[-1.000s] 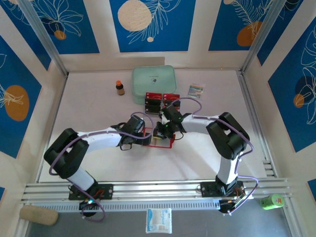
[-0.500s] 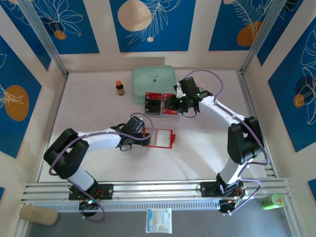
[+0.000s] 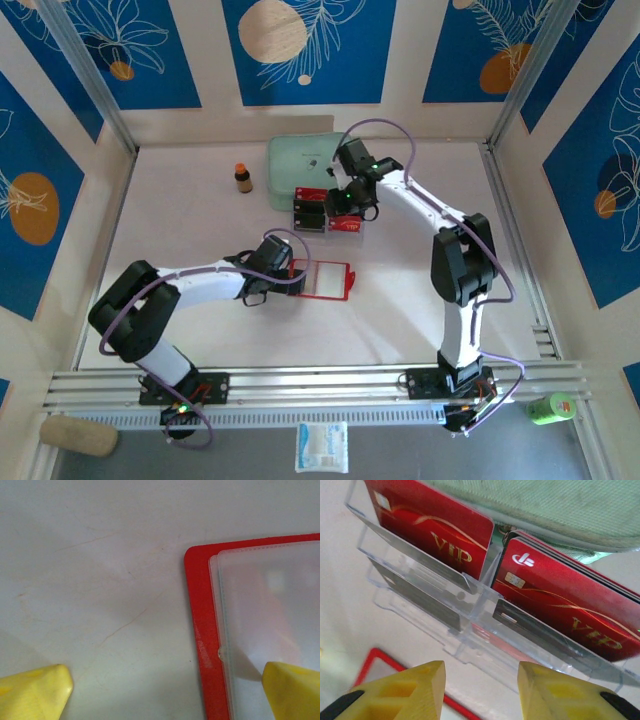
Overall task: Put the credit cards into the card holder
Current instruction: Pick up the credit card from the storage box.
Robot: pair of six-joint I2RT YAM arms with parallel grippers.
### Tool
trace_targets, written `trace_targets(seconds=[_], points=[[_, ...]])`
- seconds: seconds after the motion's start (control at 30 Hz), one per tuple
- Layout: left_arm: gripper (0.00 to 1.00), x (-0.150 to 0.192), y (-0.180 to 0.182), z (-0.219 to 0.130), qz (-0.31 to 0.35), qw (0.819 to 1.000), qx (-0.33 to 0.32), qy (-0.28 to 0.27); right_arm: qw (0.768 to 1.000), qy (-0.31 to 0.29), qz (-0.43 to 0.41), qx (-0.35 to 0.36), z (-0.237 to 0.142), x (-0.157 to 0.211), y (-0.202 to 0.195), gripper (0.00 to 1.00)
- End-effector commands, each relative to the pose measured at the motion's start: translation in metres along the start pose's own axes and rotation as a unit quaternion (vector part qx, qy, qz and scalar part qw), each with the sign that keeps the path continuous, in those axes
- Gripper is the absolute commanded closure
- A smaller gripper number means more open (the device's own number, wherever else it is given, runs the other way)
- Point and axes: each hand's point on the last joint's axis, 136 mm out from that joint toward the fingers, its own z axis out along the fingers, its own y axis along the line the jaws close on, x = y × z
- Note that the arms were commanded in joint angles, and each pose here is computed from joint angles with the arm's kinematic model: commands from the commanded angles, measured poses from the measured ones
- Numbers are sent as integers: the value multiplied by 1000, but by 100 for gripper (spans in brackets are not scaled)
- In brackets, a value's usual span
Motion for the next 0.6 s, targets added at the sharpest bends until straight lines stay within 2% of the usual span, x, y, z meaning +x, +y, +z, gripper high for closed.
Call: trace_targets(seconds=[0.0,0.23,0.57], points=[[0,20,14,4,-3,999,-20,29,996,28,-65,60,4,6,-10,59],[0,20,13,5,-3,999,-19,30,985,40,-119,118,20,4,-16,60],[0,21,13,5,-6,999,-18,31,975,52,-156,150,35,7,-21,62]])
